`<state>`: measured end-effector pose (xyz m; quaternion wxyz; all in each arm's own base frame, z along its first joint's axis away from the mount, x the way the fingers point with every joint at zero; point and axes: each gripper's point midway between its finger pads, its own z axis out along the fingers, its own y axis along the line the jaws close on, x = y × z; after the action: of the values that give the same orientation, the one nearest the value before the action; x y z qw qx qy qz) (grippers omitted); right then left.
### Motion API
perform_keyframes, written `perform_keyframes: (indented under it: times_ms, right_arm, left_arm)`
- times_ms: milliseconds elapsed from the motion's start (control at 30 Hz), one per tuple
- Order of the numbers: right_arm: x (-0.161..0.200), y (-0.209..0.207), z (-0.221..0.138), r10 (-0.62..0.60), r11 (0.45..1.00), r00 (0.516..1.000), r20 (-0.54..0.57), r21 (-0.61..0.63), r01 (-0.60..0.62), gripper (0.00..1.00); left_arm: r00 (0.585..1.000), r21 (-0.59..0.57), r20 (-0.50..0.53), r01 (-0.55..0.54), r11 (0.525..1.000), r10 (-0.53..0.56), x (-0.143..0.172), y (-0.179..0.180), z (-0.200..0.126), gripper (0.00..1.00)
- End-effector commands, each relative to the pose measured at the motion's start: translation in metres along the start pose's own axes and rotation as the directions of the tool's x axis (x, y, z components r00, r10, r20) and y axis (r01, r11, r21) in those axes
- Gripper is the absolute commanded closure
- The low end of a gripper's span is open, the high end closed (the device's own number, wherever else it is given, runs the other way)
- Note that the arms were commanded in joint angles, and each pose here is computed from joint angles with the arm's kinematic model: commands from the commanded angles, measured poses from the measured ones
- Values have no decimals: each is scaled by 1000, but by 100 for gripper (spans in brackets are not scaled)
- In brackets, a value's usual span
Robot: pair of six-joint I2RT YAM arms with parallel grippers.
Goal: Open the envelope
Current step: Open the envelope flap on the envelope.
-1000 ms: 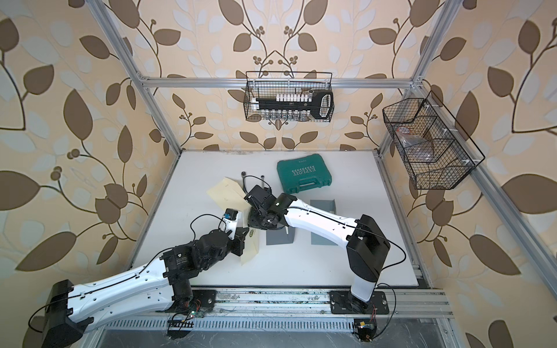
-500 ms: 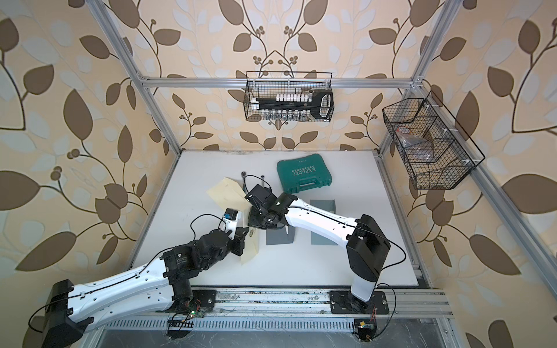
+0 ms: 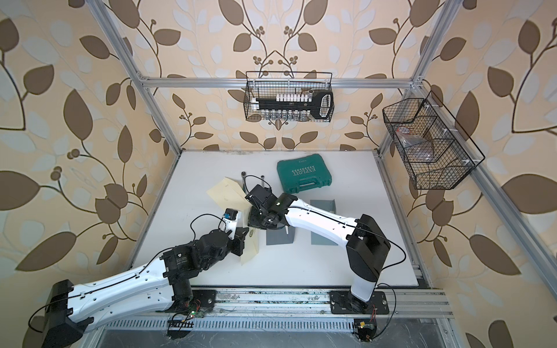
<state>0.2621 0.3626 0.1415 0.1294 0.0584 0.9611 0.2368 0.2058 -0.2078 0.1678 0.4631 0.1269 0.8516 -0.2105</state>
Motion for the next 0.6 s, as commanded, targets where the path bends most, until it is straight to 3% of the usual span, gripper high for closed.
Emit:
perform_keyframes:
  times_ms: [0, 567]
  right_arm:
    - [3, -18, 5, 12, 999, 1000, -8, 53, -11, 94]
    - [3, -22, 4, 21, 998, 1000, -10, 58, -20, 93]
  left_arm:
    - [1000, 5, 24, 4, 1000, -4, -14, -5, -5, 100]
    - [1000, -11, 26, 8, 1000, -8, -14, -2, -5, 100]
